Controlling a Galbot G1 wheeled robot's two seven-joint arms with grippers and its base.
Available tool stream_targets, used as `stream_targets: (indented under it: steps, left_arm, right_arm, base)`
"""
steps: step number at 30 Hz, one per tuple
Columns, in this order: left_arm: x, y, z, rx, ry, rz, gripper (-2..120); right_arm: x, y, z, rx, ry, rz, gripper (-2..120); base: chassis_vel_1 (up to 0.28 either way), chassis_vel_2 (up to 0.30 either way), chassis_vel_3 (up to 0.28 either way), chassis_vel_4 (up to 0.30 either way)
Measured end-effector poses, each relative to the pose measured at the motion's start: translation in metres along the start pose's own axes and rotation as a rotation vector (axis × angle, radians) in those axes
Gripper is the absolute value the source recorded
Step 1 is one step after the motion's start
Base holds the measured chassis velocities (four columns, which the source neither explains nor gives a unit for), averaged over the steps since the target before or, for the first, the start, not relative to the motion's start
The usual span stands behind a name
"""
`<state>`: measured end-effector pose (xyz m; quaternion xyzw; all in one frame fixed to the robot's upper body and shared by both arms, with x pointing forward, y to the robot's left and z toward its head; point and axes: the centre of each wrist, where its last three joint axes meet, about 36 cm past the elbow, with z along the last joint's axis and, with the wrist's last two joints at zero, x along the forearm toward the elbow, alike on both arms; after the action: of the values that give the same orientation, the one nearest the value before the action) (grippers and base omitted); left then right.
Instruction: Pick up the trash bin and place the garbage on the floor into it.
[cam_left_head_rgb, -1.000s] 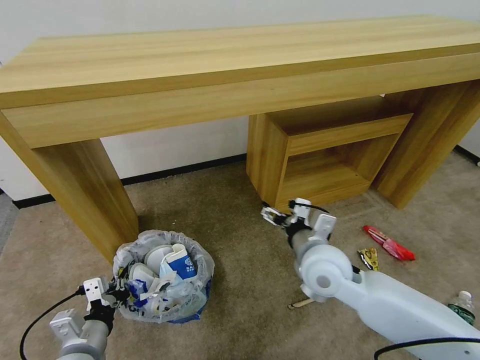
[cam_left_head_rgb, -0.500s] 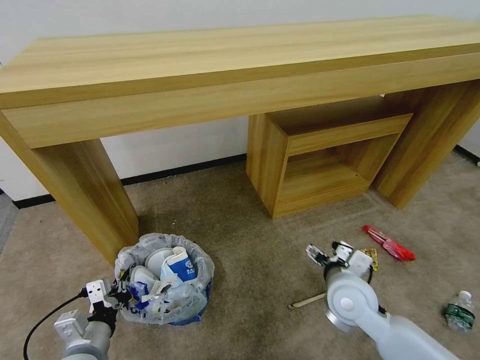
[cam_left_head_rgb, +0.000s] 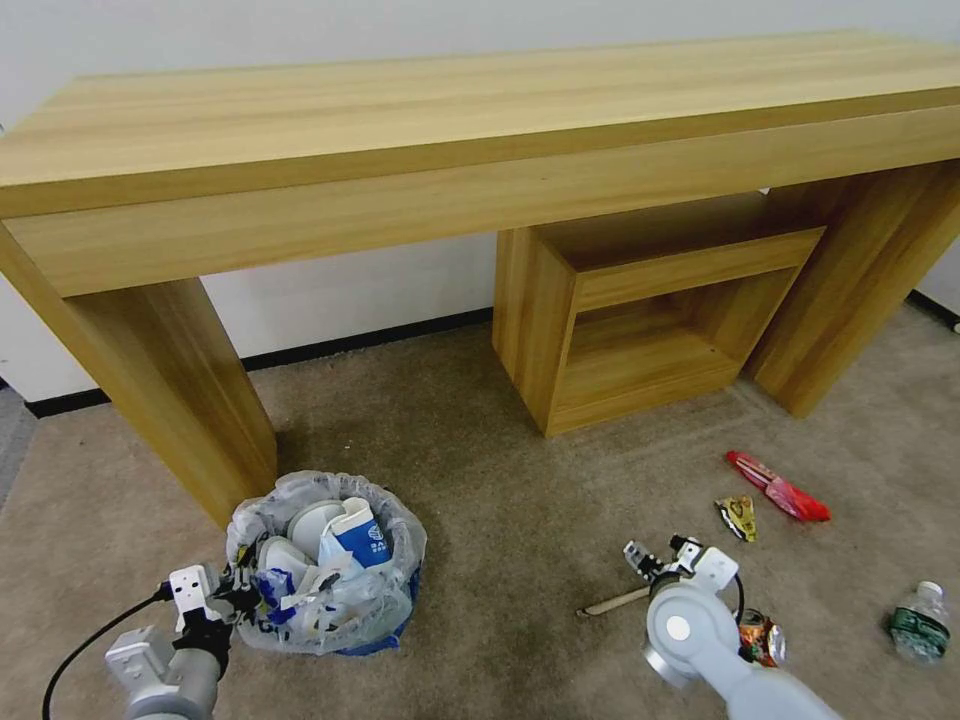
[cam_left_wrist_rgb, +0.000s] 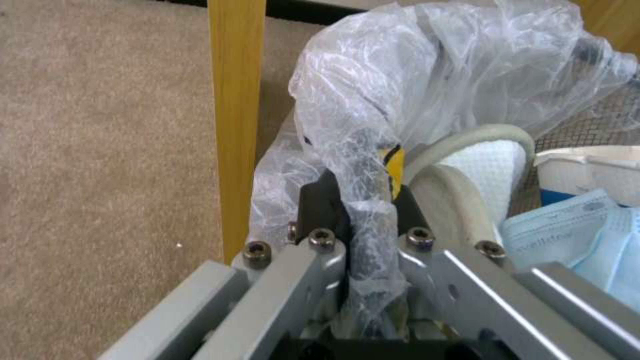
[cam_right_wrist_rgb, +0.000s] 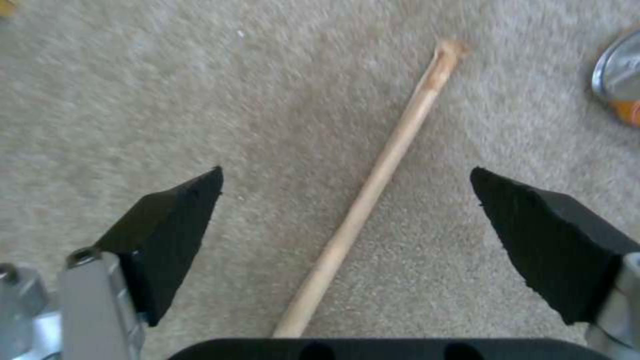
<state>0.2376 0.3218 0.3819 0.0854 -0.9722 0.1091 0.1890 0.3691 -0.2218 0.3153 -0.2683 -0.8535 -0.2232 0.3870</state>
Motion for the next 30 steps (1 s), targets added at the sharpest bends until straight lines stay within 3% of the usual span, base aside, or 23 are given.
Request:
stream_targets:
  steps: [6, 21, 24, 30]
  left_arm:
    - [0.002, -0.001, 0.0, 0.002, -0.001, 0.0, 3]
    - [0.006, -0.001, -0.001, 0.001, -0.005, 0.0, 3]
    - [0.006, -0.002, -0.001, 0.001, -0.005, 0.002, 3]
    - [0.007, -0.003, 0.0, 0.001, -0.005, 0.006, 3]
  right_arm:
    - [-0.025, 0.002, 0.024, -0.016, 0.007, 0.027, 89]
    - [-0.04, 0.018, 0.062, -0.042, 0.027, 0.032, 84]
    - [-0.043, 0.021, 0.07, -0.044, 0.023, 0.035, 74]
    - [-0.051, 0.018, 0.081, -0.035, 0.011, 0.042, 68]
  base:
    - [0.0, 0.0, 0.0, 0.0]
    - [0.0, 0.0, 0.0, 0.0]
    - [0.0, 0.0, 0.0, 0.0]
    - [0.0, 0.0, 0.0, 0.0]
